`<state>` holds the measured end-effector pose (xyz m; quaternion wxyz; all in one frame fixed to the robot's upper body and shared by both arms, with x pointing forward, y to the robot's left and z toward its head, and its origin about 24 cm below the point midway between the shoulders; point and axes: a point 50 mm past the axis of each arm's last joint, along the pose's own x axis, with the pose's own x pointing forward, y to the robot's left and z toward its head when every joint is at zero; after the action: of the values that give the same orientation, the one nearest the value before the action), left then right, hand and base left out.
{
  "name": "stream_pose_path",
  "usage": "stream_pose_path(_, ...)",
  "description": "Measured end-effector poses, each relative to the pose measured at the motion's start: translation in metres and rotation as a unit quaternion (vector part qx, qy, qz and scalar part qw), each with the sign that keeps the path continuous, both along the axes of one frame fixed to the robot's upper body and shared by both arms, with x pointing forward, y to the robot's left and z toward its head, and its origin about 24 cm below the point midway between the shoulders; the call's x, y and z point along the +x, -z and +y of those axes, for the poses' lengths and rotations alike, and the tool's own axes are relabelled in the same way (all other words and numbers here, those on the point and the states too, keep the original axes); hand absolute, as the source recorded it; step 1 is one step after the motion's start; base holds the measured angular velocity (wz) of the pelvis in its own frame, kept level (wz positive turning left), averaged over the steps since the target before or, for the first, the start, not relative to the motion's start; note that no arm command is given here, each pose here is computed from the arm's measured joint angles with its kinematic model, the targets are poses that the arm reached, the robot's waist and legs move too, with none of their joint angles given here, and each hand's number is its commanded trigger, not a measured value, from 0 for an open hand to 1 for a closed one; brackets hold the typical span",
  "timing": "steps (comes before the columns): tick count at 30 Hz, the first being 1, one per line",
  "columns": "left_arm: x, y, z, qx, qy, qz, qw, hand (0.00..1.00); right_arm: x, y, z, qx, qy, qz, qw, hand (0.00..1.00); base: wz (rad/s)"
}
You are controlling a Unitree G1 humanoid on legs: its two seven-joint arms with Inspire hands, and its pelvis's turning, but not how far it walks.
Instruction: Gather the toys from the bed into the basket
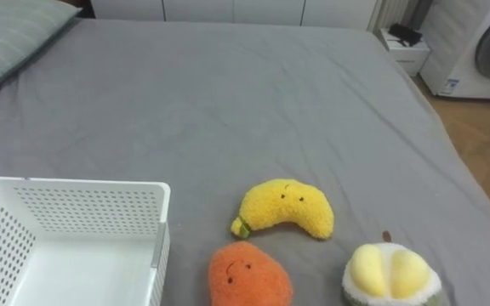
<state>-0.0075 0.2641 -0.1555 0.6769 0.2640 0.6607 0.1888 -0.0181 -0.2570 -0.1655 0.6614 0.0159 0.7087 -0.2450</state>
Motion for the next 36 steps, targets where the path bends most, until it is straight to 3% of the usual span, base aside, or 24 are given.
stream_pose_path(6,0.004,-0.008,0.023,0.032,0.003,-0.018,0.999,0.00,0.050,-0.028,-0.064,-0.136,0.042,-0.105,0.984,0.00,-0.04)
stream_pose_path(10,0.004,-0.011,0.028,0.040,0.007,-0.025,0.999,0.00,0.112,-0.067,-0.094,-0.234,-0.008,-0.226,0.946,0.00,-0.07)
stream_pose_path(15,0.009,-0.010,0.025,0.042,0.025,-0.028,0.998,0.00,0.168,-0.111,-0.089,-0.303,-0.103,-0.334,0.886,0.00,-0.01)
stream_pose_path(17,0.012,-0.009,0.022,0.040,0.030,-0.031,0.998,0.00,0.193,-0.131,-0.077,-0.326,-0.165,-0.380,0.850,0.00,0.00)
stream_pose_path(21,0.017,-0.008,0.017,0.034,0.038,-0.035,0.998,0.00,0.216,-0.148,-0.055,-0.333,-0.224,-0.422,0.813,0.00,0.00)
stream_pose_path(23,0.017,-0.007,0.015,0.032,0.044,-0.035,0.998,0.00,0.226,-0.150,-0.041,-0.319,-0.267,-0.433,0.800,0.00,0.00)
stream_pose_path(29,0.014,-0.007,0.013,0.030,0.046,-0.031,0.998,0.00,0.226,-0.135,-0.020,-0.268,-0.350,-0.405,0.801,0.00,0.01)
stream_pose_path(36,0.016,-0.008,0.012,0.034,0.057,-0.031,0.997,0.00,0.181,-0.075,-0.024,-0.174,-0.421,-0.247,0.855,0.00,0.14)
